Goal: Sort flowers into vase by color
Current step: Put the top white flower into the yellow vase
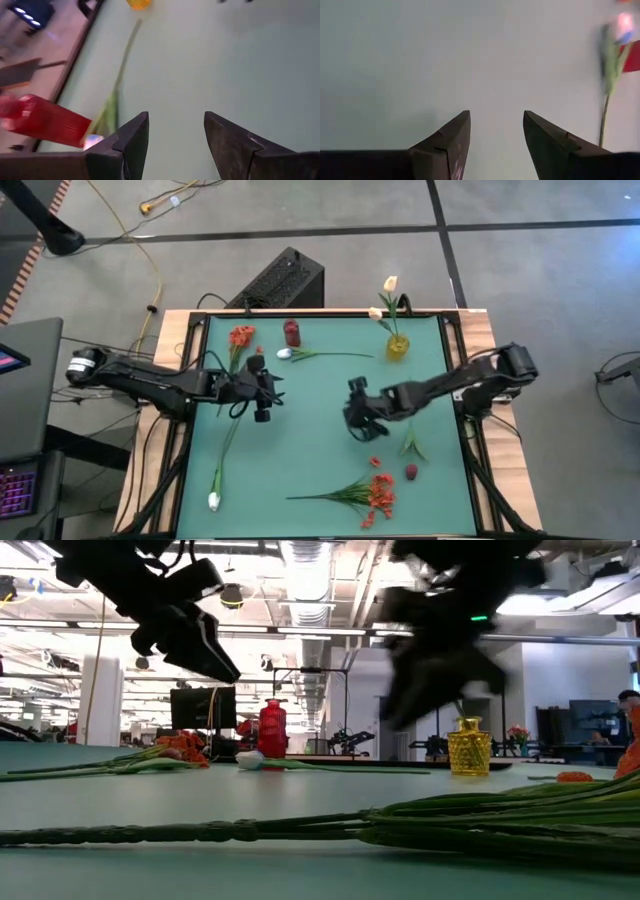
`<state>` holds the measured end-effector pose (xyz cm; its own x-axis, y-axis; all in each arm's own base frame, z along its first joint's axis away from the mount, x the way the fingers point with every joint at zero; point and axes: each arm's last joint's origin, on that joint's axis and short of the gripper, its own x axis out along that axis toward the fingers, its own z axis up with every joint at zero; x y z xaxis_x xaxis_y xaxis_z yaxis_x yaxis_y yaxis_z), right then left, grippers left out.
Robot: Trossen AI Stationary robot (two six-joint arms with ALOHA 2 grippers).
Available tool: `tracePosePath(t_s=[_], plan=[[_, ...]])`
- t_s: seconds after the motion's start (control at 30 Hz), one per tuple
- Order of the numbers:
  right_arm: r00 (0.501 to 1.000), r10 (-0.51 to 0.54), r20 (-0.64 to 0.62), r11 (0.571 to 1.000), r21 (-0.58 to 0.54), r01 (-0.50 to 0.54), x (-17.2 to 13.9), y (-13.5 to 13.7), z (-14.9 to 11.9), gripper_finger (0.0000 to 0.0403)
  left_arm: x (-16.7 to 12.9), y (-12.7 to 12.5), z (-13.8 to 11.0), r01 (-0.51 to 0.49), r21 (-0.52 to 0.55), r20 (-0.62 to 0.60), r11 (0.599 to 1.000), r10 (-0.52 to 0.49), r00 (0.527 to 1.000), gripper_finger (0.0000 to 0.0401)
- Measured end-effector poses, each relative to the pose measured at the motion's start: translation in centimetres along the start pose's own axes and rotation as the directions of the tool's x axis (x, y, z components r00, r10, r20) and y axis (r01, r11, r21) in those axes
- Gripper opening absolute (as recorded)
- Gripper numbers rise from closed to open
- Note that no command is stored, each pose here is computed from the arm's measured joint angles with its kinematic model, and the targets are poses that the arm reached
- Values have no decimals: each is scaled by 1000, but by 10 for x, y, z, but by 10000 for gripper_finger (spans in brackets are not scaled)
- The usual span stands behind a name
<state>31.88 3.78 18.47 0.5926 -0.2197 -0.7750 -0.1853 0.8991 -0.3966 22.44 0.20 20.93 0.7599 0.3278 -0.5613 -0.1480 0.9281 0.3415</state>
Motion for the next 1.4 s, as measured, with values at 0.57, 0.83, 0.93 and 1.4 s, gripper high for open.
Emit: tracePosePath(t_s=[0.57, 0.83, 0.93, 1.4], plan=[[992, 35, -121, 935, 354, 10, 102, -157, 15, 203, 7, 11, -3, 20, -22, -9, 1000, -20, 1000, 180], [991, 80, -111, 895, 445, -22, 101, -198, -17, 200, 7, 11, -1, 18, -25, 2, 1000, -18, 1000, 180], [982, 108, -154, 886, 462, -25, 100, -203, -28, 194, 7, 11, -1, 18, -18, 3, 1000, -18, 1000, 180], [924, 226, -308, 867, 495, -47, 99, -216, -70, 164, 7, 11, -1, 17, -18, 4, 1000, -17, 1000, 180]])
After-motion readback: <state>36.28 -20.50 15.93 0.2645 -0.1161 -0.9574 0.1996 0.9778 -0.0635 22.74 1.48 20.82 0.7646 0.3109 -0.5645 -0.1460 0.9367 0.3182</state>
